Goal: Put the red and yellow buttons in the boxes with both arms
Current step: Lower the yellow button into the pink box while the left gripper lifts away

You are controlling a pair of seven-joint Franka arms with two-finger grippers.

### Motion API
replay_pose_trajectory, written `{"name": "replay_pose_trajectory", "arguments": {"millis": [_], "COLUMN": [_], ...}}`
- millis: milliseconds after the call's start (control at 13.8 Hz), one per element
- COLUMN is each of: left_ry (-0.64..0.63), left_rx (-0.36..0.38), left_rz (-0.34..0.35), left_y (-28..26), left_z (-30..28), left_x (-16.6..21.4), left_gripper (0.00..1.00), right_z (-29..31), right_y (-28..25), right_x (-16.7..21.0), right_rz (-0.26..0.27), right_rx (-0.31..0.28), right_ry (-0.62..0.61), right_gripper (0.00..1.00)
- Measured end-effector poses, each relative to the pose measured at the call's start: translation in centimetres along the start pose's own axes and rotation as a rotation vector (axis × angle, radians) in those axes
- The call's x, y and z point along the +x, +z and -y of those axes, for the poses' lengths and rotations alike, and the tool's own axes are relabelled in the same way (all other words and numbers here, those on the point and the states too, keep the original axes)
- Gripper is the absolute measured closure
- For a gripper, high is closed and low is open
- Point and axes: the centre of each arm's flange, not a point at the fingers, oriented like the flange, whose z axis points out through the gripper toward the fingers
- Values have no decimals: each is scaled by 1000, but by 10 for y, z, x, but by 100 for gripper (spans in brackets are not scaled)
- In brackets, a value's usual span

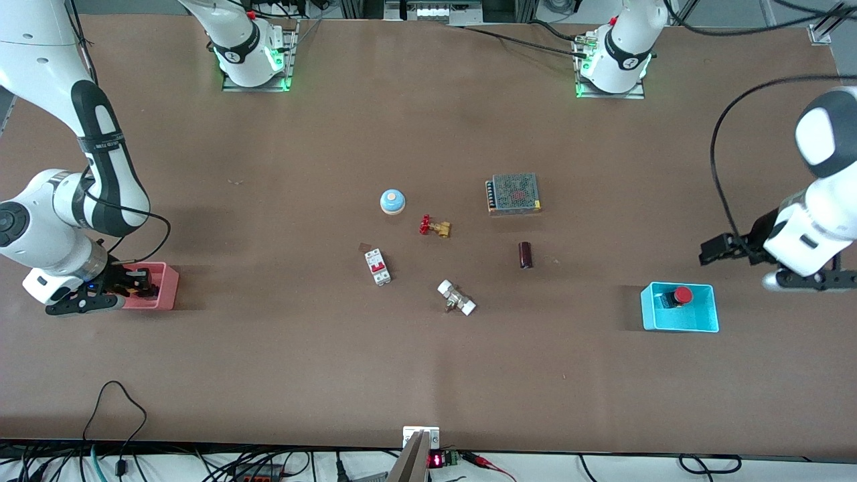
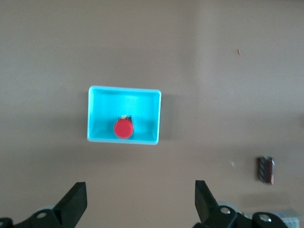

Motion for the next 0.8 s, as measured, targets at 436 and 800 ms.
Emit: {"name": "replay_pose_trajectory", "arguments": {"millis": [436,800], "left_ry": [-142,-108], "left_rx": [9,8], "left_rz": [52,56], "left_y": [-75,-73], "left_z": [4,2], "left_x": [-50,-50], "left_gripper": [0,0], "right_z": [0,0], "right_y": [3,3], "right_x": [0,0], "right_rz": [1,1], "right_rx": [0,0], "right_ry": [0,0], "right_gripper": [51,8]}}
